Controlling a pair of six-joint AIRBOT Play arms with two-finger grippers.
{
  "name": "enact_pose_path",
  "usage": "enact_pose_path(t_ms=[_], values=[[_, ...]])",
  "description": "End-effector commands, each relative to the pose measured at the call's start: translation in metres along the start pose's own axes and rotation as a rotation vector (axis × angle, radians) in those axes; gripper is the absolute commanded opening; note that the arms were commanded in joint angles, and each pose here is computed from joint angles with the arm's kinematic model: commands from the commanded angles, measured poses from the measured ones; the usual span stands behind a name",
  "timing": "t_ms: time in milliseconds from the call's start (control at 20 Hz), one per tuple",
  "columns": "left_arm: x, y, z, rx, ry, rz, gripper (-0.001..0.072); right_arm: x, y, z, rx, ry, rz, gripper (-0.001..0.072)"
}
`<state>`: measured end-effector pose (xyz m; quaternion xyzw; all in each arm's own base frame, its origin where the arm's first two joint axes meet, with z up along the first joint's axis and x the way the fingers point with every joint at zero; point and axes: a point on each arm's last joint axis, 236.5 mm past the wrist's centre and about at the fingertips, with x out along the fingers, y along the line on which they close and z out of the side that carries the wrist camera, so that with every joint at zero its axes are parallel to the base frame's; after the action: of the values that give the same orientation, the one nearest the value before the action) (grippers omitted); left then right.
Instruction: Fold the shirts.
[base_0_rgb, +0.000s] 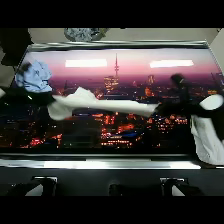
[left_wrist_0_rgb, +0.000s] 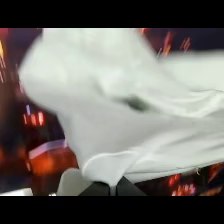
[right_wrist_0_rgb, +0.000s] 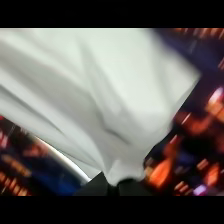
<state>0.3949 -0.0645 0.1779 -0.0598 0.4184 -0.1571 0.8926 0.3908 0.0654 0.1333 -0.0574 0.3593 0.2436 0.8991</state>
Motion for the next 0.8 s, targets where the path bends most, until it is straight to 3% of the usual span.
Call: enact_pose_path(t_ms=[0,100,250,600,750], values=[[-0.208,-0.062,0.122,0.168,-0.565,0.068,0.0042,-0.205,0.008,0.163,-0.324,-0.529,-0.397,0.004],[-0.323,-0.105,0.143,0.221,-0.856,0.061,0.0043,-0.314,0.042,0.193,-0.417,-0.744,-0.555,0.0041],[-0.411,-0.15,0.125,0.276,-1.083,-0.002,0.0043,-0.374,0.081,0.18,-0.435,-0.841,-0.582,0.0041],[-0.411,-0.15,0.108,0.238,-1.069,-0.015,0.0043,-0.351,0.084,0.153,-0.33,-0.725,-0.492,0.0041],[-0.347,-0.115,0.116,0.195,-0.89,0.047,0.0043,-0.286,0.049,0.125,-0.255,-0.456,-0.44,0.0041]])
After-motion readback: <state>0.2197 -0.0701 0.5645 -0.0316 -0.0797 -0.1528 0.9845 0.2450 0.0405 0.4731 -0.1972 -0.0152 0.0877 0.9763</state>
